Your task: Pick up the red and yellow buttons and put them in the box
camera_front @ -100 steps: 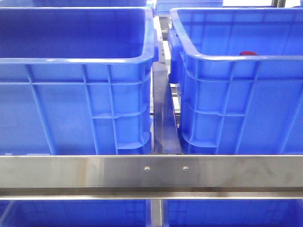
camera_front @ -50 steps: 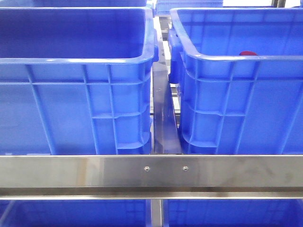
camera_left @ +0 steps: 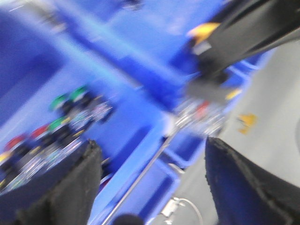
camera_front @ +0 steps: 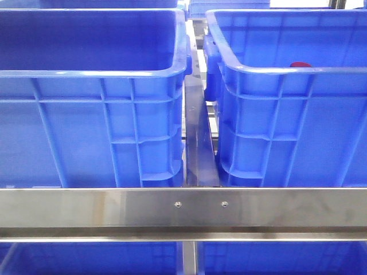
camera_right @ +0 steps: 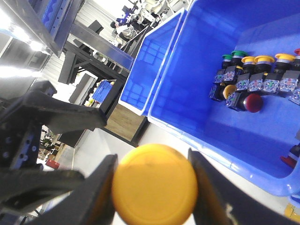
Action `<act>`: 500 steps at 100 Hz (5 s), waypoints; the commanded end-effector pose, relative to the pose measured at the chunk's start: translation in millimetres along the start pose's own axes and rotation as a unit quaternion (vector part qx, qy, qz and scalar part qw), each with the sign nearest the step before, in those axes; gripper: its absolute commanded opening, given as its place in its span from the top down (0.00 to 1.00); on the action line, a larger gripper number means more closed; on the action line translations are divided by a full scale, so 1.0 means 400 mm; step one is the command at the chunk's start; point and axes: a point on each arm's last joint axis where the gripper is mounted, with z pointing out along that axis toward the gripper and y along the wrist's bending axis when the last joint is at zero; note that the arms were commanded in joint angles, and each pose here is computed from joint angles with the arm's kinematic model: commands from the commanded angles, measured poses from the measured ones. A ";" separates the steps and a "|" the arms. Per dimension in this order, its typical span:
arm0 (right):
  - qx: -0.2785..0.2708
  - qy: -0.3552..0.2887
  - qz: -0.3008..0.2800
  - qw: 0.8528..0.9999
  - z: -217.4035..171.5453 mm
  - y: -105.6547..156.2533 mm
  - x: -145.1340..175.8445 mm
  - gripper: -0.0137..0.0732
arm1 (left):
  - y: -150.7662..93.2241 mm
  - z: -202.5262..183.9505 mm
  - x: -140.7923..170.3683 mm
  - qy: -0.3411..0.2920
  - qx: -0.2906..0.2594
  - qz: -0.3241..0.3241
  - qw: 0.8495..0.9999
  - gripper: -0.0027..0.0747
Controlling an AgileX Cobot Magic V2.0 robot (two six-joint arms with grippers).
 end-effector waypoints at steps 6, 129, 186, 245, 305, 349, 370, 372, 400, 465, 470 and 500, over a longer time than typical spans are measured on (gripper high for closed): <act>-0.047 -0.034 -0.001 0.998 -0.008 0.047 -0.031 0.66 | 0.049 -0.066 0.027 -0.073 -0.058 -0.045 0.995 0.38; -0.036 -0.040 -0.001 0.999 -0.008 0.042 -0.034 0.66 | 0.141 -0.241 0.334 -0.141 -0.281 -0.210 0.926 0.46; 0.097 -0.128 -0.096 0.982 -0.050 0.027 -0.148 0.66 | 0.126 -0.247 0.347 -0.152 -0.267 -0.216 0.927 0.99; 0.498 -0.222 -0.210 0.811 -0.237 -0.239 -0.342 0.66 | 0.127 -0.248 0.347 -0.152 -0.270 -0.213 0.927 0.99; 0.554 -0.182 -0.172 0.794 -0.156 -0.520 -0.469 0.66 | 0.127 -0.248 0.347 -0.152 -0.270 -0.213 0.927 0.99; 0.562 -0.152 -0.150 0.799 -0.133 -0.621 -0.450 0.65 | 0.127 -0.248 0.347 -0.152 -0.270 -0.213 0.927 0.99; 0.562 -0.153 -0.150 0.799 -0.133 -0.618 -0.451 0.52 | 0.127 -0.248 0.347 -0.152 -0.270 -0.213 0.927 0.99; 0.562 -0.153 -0.151 0.799 -0.133 -0.617 -0.452 0.48 | 0.127 -0.248 0.347 -0.152 -0.270 -0.213 0.927 0.99; 0.554 -0.175 -0.168 0.797 -0.144 -0.555 -0.474 0.27 | 0.127 -0.248 0.347 -0.152 -0.270 -0.213 0.927 0.99; 0.474 -0.227 -0.244 0.815 -0.252 -0.165 -0.311 0.27 | 0.127 -0.248 0.347 -0.152 -0.270 -0.213 0.927 0.99; 0.469 -0.237 -0.254 0.812 -0.268 -0.126 -0.279 0.27 | 0.127 -0.248 0.346 -0.152 -0.269 -0.214 0.927 0.99; 0.440 -0.290 -0.304 0.794 -0.351 0.017 -0.074 0.27 | 0.126 -0.248 0.346 -0.153 -0.268 -0.214 0.927 0.99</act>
